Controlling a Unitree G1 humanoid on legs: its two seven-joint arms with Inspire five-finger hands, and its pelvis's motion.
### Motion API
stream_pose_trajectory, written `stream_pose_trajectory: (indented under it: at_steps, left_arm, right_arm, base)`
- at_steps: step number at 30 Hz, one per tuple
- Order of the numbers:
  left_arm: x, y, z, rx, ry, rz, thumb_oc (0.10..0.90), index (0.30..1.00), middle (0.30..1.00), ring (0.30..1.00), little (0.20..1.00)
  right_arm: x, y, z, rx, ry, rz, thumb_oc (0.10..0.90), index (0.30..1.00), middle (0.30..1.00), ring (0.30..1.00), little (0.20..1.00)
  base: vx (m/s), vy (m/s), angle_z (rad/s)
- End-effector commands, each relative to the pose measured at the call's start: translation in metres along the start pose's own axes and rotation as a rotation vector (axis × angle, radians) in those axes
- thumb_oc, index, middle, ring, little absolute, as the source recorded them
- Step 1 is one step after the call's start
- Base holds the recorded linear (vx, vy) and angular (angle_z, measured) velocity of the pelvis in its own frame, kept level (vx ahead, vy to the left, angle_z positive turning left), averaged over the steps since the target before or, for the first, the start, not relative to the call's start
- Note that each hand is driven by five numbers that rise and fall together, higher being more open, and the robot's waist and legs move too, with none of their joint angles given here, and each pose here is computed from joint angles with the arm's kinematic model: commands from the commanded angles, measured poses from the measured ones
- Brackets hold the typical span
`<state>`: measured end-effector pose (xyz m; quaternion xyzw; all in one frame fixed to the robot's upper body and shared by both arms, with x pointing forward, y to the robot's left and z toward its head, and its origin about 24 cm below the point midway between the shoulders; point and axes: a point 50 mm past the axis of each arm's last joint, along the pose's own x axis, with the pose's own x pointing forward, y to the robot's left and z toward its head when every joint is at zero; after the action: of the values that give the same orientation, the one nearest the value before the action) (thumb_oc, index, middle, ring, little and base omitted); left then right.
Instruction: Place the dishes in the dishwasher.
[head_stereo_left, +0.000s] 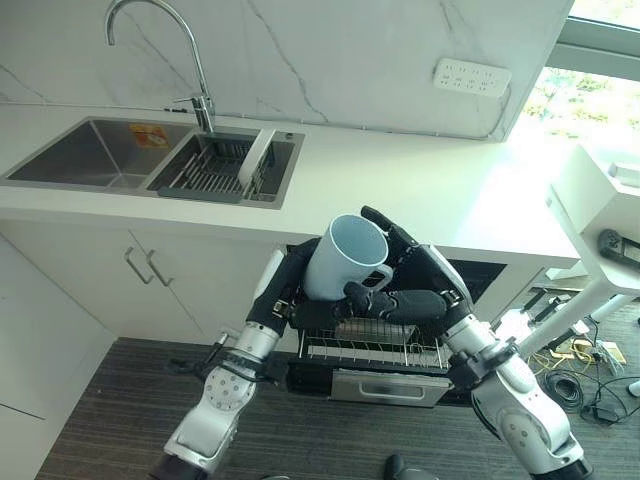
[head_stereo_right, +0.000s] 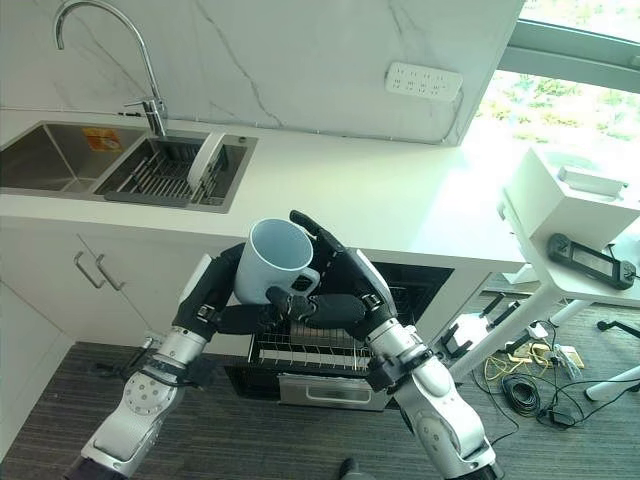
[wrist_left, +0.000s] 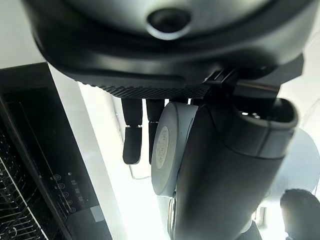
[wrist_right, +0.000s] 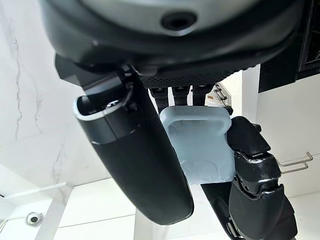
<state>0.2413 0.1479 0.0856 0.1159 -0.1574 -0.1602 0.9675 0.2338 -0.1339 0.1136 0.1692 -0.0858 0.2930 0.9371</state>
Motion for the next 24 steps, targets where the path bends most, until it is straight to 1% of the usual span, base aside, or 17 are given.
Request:
stream_pose_trajectory:
  at_steps: [1, 18, 19, 20, 21, 24]
  left_arm:
    - [0.03, -0.003, 0.054, 0.034, -0.319, -0.066, 0.4, 0.3, 0.3, 0.3, 0.3]
    - [0.031, -0.019, 0.054, 0.032, -0.306, -0.165, 0.4, 0.3, 0.3, 0.3, 0.3]
    - [0.031, -0.02, 0.054, 0.032, -0.305, -0.169, 0.4, 0.3, 0.3, 0.3, 0.3]
    - [0.031, -0.02, 0.054, 0.032, -0.305, -0.169, 0.4, 0.3, 0.3, 0.3, 0.3]
    - [0.03, -0.021, 0.054, 0.033, -0.302, -0.181, 0.4, 0.3, 0.3, 0.3, 0.3]
    - [0.03, -0.022, 0.054, 0.032, -0.299, -0.191, 0.4, 0.3, 0.3, 0.3, 0.3]
  right_arm:
    - [0.024, 0.019, 0.051, -0.036, -0.272, 0.148, 0.8, 0.9, 0.9, 0.9, 0.9]
    - [0.029, 0.025, 0.052, -0.059, -0.277, 0.151, 0.8, 0.9, 0.9, 0.9, 0.9]
    - [0.029, 0.025, 0.052, -0.059, -0.278, 0.149, 0.74, 0.811, 0.811, 0.811, 0.811]
    - [0.029, 0.025, 0.052, -0.059, -0.278, 0.149, 0.74, 0.811, 0.811, 0.811, 0.811]
    - [0.028, 0.025, 0.053, -0.065, -0.284, 0.145, 0.4, 0.3, 0.3, 0.3, 0.3]
    - [0.028, 0.026, 0.054, -0.076, -0.285, 0.15, 0.4, 0.3, 0.3, 0.3, 0.3]
  base:
    - [0.0, 0.0, 0.0]
    - [0.0, 0.0, 0.0]
    - [0.0, 0.0, 0.0]
    - [0.0, 0.0, 0.0]
    - [0.0, 0.0, 0.0]
    - [0.0, 0.0, 0.0]
